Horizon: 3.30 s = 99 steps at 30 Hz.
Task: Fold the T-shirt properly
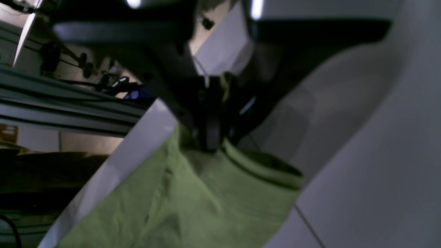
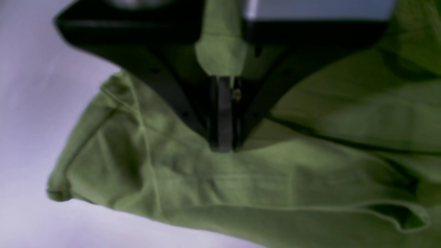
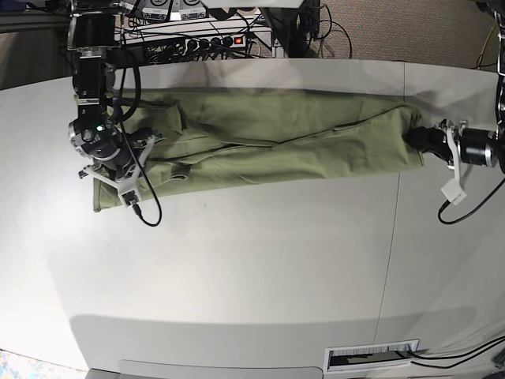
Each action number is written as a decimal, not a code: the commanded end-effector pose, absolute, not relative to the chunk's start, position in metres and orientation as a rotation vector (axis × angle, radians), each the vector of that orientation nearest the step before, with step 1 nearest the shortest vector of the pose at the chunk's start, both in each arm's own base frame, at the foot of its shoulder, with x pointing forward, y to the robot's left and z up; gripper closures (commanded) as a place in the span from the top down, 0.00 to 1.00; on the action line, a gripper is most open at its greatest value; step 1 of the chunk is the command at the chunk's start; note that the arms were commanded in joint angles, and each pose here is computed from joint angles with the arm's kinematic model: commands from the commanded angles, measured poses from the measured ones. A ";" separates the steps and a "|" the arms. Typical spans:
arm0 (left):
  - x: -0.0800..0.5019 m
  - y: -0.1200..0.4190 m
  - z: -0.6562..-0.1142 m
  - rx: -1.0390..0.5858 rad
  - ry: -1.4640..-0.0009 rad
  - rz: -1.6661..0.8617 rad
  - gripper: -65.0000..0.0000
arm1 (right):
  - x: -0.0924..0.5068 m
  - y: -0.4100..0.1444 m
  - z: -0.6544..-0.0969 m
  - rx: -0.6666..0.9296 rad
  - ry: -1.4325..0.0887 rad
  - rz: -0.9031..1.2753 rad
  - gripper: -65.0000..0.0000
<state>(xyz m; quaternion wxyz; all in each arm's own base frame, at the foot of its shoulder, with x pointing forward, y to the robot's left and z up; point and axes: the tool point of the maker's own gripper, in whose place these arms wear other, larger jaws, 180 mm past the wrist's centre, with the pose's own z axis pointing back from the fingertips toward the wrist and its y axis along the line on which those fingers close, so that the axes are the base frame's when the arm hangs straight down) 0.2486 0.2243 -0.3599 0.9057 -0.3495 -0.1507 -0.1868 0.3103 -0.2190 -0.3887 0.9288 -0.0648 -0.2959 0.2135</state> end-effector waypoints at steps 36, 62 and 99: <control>0.242 0.100 -0.268 -0.863 -0.592 -0.807 0.00 | 0.328 -0.156 -0.385 -0.061 -0.706 0.419 0.00; 0.238 0.007 -0.243 -1.187 -0.767 -0.760 0.33 | 0.328 -0.157 -0.385 -0.065 -0.701 0.420 0.00; 0.221 -0.001 -0.347 -0.812 -0.661 -0.767 0.00 | 0.252 -0.274 -0.299 -0.415 -0.718 0.319 0.00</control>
